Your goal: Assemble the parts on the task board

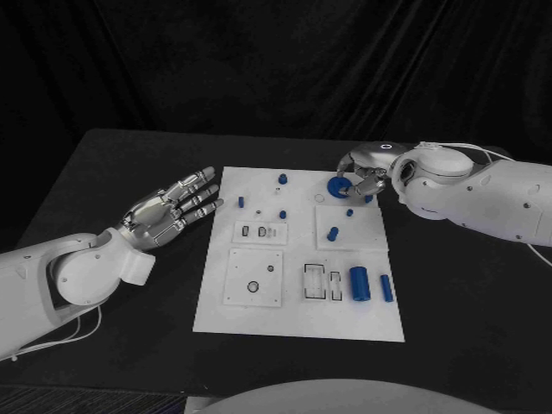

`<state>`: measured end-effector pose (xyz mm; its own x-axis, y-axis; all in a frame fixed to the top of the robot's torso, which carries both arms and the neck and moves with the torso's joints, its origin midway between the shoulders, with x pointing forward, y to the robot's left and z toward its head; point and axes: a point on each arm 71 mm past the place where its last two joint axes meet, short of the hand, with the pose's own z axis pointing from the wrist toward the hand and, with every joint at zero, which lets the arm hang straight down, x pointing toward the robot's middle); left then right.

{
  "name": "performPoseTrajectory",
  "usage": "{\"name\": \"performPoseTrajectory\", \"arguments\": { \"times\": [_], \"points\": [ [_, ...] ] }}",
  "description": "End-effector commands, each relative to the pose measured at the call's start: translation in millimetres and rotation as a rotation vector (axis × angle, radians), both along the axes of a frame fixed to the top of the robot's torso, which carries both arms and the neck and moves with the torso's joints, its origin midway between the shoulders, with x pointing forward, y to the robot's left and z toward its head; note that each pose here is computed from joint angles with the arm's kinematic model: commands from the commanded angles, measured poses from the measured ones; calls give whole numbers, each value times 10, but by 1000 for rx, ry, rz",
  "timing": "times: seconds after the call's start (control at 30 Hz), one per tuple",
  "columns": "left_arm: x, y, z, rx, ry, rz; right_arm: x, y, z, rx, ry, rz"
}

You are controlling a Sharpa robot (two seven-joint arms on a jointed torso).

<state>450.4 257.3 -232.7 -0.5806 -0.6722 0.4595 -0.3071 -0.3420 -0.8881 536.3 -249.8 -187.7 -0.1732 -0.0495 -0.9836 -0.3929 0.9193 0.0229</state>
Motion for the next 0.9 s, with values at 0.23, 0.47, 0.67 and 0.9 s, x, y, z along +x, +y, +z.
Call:
{"name": "performPoseTrajectory", "arguments": {
  "times": [0.23,0.47,0.67,0.9],
  "points": [
    [-7,-28,7,-15,-2,-19,-26,1,-62,1,10,24],
    [-11,-25,7,-14,-1,-18,-68,29,-39,20,-7,47],
    [-13,-14,7,-12,0,-15,-101,95,45,37,-27,70],
    [-11,-22,5,-11,1,-18,-124,263,174,56,-52,113]
  ]
}}
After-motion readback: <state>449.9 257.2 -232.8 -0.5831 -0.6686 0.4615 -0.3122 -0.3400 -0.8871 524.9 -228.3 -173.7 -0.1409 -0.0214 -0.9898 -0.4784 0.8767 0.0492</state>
